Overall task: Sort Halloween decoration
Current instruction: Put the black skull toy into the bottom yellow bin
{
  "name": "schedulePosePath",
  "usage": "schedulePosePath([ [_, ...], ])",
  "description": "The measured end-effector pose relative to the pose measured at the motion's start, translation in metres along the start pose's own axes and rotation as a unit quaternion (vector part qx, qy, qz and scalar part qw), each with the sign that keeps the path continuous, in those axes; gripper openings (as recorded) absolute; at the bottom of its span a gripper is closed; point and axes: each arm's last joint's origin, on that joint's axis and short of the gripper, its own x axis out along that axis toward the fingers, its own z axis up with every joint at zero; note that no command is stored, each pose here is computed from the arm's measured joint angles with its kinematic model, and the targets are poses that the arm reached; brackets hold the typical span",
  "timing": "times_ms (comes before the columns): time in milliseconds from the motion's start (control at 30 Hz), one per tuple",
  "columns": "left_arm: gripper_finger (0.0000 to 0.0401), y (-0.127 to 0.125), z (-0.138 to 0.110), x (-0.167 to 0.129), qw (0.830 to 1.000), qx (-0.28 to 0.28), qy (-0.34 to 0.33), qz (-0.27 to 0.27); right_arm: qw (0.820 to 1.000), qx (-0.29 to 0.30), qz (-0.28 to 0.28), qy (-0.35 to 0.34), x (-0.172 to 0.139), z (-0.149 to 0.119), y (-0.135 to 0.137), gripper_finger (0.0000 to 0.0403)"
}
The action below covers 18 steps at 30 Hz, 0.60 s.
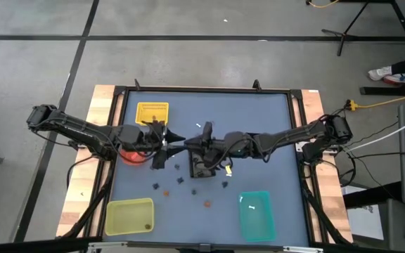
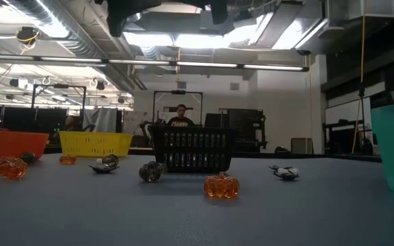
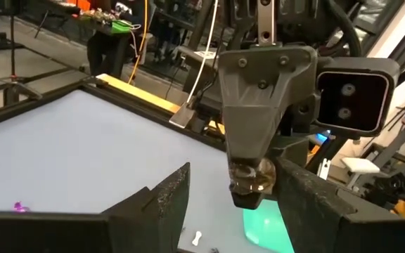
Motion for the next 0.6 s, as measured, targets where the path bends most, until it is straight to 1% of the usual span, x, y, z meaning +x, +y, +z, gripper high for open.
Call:
schedulePosePath([
  [167,0.0183,0.000,0.001,0.000,1.000,0.000,-0.003,-0.003,1.000,0.002,-0.002,-0.010,0.001,-0.001,-0.002,0.0092],
  [333,0.0183,-0.001,0.002,0.000,1.000,0.026,-0.007,-0.016,0.999,0.004,0.006,-0.034,0.003,-0.006,-0.007,0.0092],
  [500,0.0183,-0.002,0.002,0.000,0.999,0.029,-0.007,-0.020,0.998,0.005,0.018,-0.060,0.004,-0.009,-0.009,0.0092],
  [600,0.0183,-0.002,0.003,0.000,0.999,0.035,-0.010,-0.021,0.998,0.005,0.020,-0.065,0.004,-0.011,-0.010,0.0092],
])
